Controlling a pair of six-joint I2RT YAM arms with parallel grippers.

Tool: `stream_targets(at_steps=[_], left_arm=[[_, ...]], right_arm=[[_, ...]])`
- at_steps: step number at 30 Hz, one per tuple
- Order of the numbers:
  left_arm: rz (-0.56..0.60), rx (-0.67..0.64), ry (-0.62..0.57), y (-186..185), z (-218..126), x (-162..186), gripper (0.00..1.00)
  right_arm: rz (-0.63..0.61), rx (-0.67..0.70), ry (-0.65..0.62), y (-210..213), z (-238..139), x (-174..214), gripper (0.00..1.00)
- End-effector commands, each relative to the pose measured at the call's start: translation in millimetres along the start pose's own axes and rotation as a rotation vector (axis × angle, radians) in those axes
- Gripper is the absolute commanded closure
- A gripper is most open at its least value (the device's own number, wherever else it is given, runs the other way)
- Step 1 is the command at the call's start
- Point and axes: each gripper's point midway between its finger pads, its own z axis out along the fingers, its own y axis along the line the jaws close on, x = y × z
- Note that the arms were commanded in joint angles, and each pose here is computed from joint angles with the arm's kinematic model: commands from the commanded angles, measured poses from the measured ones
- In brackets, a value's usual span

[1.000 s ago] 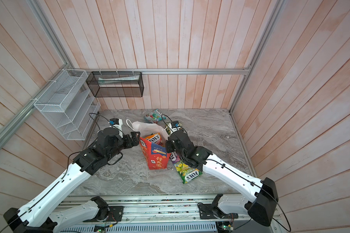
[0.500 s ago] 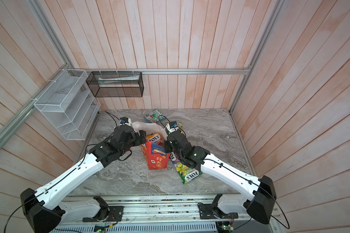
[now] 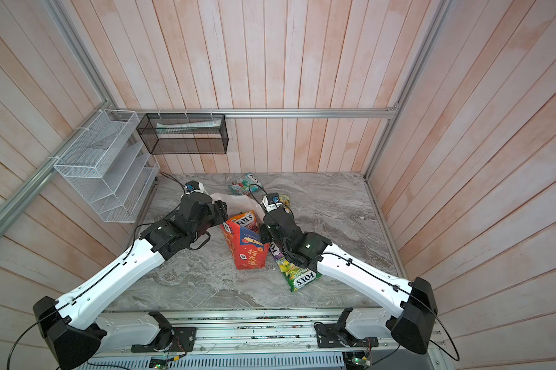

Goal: Place the snacks into the paper bag
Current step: 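Grasp the bag's rim with the left gripper beside the right gripper, then hold the bag with the left gripper while the right gripper releases it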

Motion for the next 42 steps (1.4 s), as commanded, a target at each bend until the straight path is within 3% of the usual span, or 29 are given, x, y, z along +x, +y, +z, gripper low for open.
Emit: stream_targets(at_steps=[1,8,12,27,31,39,42], left_arm=[[-0.053,-0.062,0.018,4.1,5.3,-1.0,0.32],[-0.121,-0.134,0.023,12.2,8.6,-0.1,0.42],[-0.132,-0.14,0.045,10.9,11.5,3.2,0.59],[-0.112,-0.103,0.085,3.6,16.0,8.4,0.99],[-0.061,-0.067,0.106,-7.2,17.9,7.0,1.0],[-0.024,0.004,0.021,-8.2,-1.4,-10.0,1.0],[0.015,0.036,0.015,-9.7,-8.8,-11.2,1.0]], right_arm=[[-0.022,0.026,-0.019,0.1,0.9,-6.9,1.0],[-0.031,0.031,-0.023,1.4,-0.9,-7.6,1.0],[-0.033,0.031,-0.025,2.0,-2.6,-8.0,1.0],[-0.045,0.028,-0.035,5.7,-6.2,-9.6,1.0],[-0.056,0.017,-0.037,8.9,-8.4,-9.8,1.0],[-0.047,-0.075,-0.042,19.7,-24.7,-16.4,0.49],[-0.031,-0.153,-0.079,25.7,-43.0,-25.4,0.36]])
